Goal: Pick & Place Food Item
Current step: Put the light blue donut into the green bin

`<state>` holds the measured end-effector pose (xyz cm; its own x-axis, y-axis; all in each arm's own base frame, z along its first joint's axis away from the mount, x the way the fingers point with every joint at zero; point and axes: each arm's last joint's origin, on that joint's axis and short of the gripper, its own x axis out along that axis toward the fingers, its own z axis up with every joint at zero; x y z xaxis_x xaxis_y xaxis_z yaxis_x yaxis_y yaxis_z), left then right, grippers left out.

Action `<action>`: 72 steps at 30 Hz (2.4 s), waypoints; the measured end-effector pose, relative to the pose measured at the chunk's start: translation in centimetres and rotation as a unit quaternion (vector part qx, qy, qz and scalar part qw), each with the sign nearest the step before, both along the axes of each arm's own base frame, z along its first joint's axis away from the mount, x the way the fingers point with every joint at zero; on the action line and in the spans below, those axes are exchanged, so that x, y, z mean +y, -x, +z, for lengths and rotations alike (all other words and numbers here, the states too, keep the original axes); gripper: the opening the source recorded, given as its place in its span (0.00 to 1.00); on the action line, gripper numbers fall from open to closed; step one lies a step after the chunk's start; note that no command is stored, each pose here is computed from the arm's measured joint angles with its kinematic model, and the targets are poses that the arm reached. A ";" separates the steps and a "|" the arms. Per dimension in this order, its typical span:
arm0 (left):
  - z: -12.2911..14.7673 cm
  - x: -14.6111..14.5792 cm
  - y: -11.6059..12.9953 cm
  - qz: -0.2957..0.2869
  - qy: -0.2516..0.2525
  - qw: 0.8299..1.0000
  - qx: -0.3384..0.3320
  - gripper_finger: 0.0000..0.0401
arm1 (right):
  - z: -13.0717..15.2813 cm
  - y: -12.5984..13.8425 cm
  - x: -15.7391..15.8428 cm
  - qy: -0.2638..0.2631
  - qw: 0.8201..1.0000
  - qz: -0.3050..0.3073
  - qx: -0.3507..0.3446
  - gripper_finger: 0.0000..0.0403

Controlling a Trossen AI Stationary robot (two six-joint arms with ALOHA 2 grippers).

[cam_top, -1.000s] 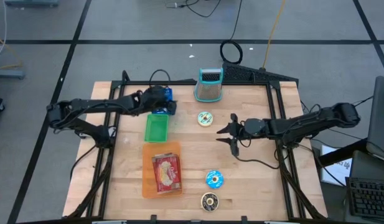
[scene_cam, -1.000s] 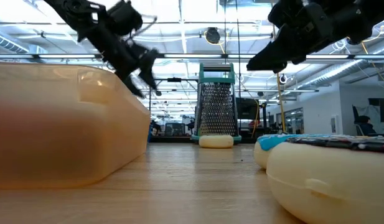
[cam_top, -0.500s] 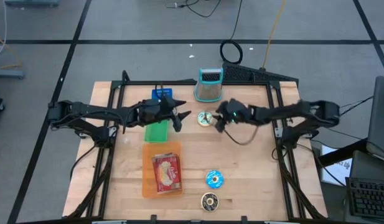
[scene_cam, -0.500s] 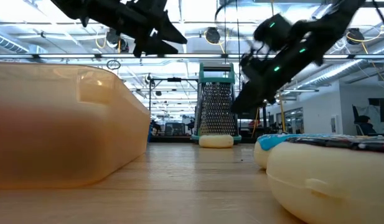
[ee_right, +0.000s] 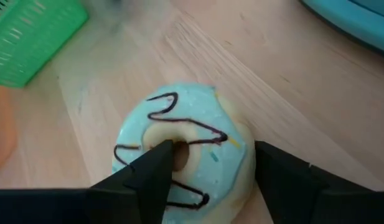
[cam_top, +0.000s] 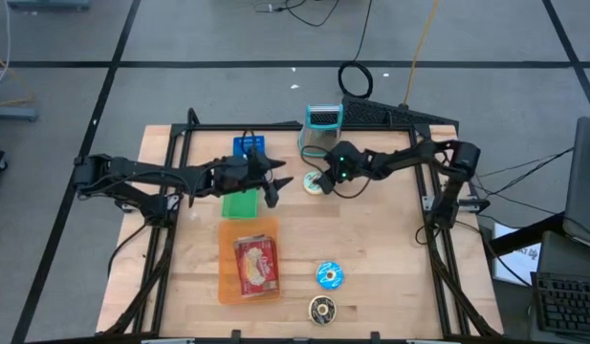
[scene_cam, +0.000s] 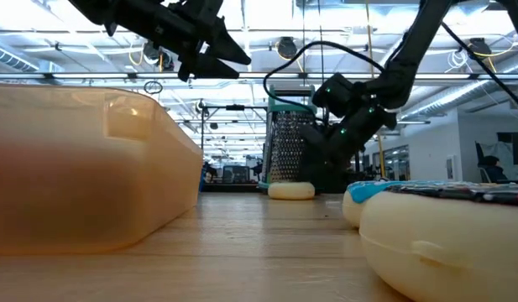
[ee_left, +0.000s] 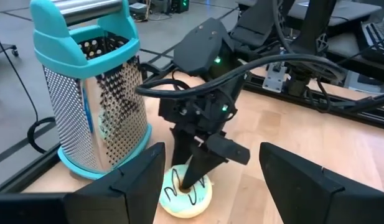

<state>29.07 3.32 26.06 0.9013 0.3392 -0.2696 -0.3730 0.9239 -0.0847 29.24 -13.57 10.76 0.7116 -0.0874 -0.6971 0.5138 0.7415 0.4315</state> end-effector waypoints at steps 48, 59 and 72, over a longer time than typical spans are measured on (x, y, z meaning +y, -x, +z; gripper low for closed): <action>-3.0 -1.6 -3.8 -0.015 0.216 0.969 -0.121 0.34 | 14.2 0.2 12.9 0.455 0.865 0.156 -0.145 0.08; -1.9 -0.2 -2.7 0.001 0.198 0.974 -0.108 0.04 | 14.0 1.4 12.9 0.388 0.903 0.144 -0.113 0.46; 0.2 -1.0 3.2 0.061 0.173 0.983 0.006 0.02 | 12.8 6.8 12.9 0.338 0.928 0.119 -0.105 0.59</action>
<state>25.90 2.35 26.24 0.8556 0.3303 -0.3985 -0.4821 0.7888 -0.3813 22.49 -0.71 23.53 0.8812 -0.2764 -0.3835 0.2575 0.9610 -0.1009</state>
